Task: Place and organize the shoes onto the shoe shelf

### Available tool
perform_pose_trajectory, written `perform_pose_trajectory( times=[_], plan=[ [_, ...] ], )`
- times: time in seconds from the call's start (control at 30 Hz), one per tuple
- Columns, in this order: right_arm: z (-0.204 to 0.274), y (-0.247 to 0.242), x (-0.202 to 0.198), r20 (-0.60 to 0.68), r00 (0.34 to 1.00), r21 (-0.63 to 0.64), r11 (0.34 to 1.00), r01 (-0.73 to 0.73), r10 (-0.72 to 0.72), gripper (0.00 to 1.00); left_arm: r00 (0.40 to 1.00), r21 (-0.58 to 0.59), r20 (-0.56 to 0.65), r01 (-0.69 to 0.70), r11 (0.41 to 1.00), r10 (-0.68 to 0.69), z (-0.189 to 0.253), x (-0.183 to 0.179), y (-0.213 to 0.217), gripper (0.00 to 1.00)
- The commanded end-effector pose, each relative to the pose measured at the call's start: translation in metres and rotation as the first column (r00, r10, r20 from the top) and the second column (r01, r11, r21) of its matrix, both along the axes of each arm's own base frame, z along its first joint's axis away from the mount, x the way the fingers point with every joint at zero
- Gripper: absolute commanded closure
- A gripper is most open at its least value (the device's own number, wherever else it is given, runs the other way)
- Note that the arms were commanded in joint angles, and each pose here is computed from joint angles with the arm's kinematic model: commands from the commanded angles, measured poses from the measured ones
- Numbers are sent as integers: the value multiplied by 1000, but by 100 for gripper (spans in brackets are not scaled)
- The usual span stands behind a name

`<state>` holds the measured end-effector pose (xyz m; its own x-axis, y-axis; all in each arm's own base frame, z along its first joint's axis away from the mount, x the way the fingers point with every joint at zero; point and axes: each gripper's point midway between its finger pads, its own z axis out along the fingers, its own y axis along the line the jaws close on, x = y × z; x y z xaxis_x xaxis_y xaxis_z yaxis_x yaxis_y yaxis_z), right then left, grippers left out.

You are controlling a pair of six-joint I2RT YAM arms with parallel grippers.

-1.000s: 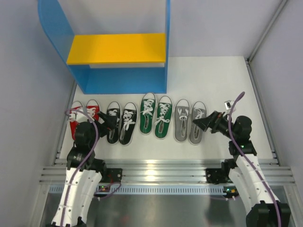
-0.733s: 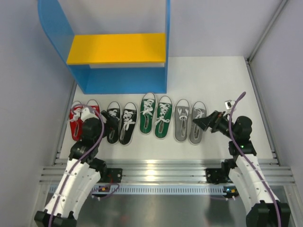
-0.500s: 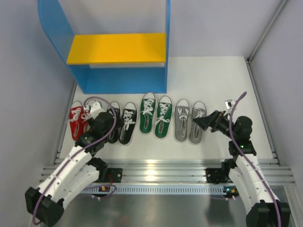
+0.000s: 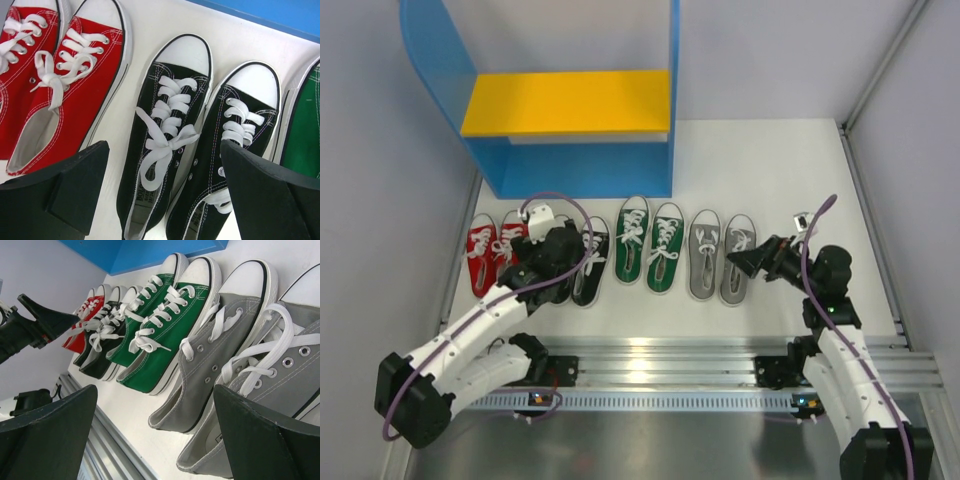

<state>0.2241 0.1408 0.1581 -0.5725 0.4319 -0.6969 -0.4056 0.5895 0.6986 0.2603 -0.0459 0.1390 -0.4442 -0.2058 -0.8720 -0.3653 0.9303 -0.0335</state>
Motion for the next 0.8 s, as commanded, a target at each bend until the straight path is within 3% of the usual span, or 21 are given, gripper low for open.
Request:
perform_pose_trajectory(
  times=[0.0, 0.37, 0.77],
  plan=[
    [6, 3, 3, 46, 999, -2, 1000, -24, 24, 1, 998, 24, 16, 55, 998, -56, -6, 3, -3, 2],
    [8, 5, 3, 47, 998, 0, 999, -37, 37, 1, 989, 15, -2, 148, 989, -148, -16, 18, -24, 13],
    [6, 4, 2, 36, 999, -16, 999, -34, 35, 1, 993, 22, -92, 82, 996, -80, -30, 22, 0, 14]
  ],
)
